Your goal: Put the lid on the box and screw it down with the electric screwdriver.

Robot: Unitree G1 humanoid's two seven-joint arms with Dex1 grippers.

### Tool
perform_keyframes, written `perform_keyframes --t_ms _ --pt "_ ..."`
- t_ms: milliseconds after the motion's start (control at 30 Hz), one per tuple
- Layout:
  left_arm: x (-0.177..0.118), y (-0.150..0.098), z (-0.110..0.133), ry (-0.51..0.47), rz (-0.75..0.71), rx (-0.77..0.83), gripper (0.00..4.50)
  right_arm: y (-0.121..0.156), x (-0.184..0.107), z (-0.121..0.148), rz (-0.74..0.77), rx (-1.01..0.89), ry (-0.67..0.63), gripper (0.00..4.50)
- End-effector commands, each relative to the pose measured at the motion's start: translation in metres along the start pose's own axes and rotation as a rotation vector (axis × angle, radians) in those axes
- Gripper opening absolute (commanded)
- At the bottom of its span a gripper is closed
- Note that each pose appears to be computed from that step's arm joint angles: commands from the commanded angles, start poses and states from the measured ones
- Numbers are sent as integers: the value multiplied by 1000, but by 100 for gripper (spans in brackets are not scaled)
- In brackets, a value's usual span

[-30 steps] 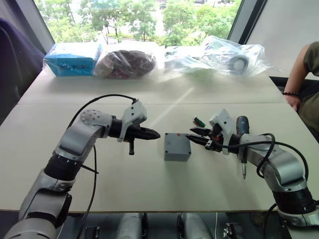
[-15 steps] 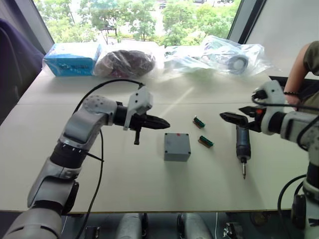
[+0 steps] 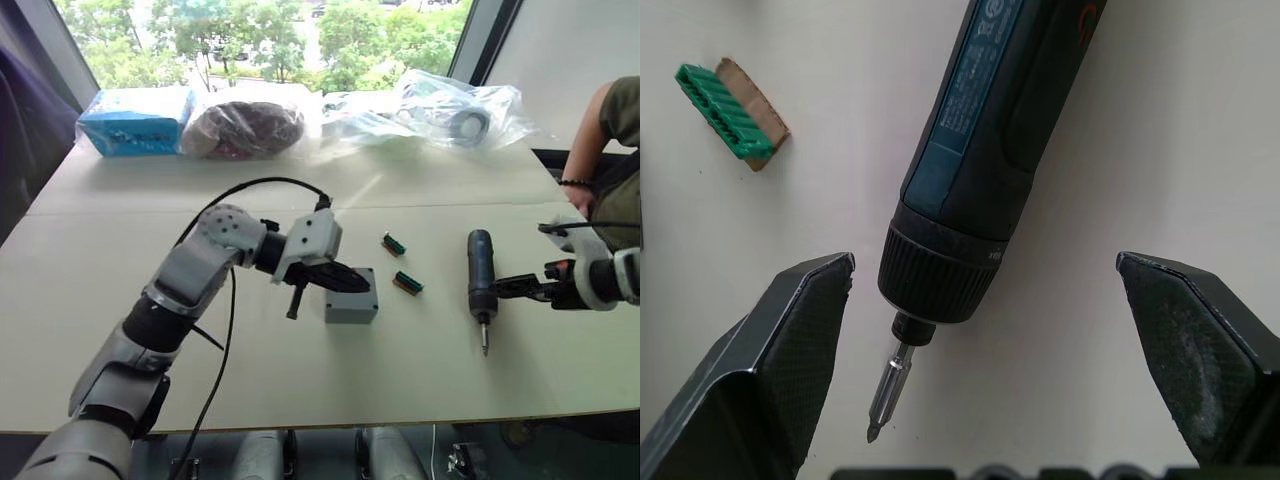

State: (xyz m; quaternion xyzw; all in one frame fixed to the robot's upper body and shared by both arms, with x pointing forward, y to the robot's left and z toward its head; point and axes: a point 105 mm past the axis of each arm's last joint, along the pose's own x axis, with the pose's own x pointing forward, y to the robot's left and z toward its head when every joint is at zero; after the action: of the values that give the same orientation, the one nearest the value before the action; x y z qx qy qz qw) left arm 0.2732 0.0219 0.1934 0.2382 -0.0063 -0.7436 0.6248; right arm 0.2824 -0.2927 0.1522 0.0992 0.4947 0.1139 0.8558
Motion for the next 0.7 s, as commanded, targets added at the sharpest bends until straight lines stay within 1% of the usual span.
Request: perform_keyframes --t_ms 33,233,367,533,633,700 --pt "-2 -4 7 -9 17 28 0 1 1 9 -6 25 6 443" --pt "-5 -4 2 0 62 -9 0 6 14 17 -10 28 32 443" --pt "-6 -3 0 1 84 -22 0 2 22 13 -38 24 70 443" --pt "-15 1 -6 18 163 -57 0 -2 33 6 -75 0 127 443" --pt "-18 2 -9 21 191 -76 0 -2 37 6 -79 -17 137 443" --pt "-20 1 -12 25 207 -90 0 -3 44 9 -93 -41 134 397"
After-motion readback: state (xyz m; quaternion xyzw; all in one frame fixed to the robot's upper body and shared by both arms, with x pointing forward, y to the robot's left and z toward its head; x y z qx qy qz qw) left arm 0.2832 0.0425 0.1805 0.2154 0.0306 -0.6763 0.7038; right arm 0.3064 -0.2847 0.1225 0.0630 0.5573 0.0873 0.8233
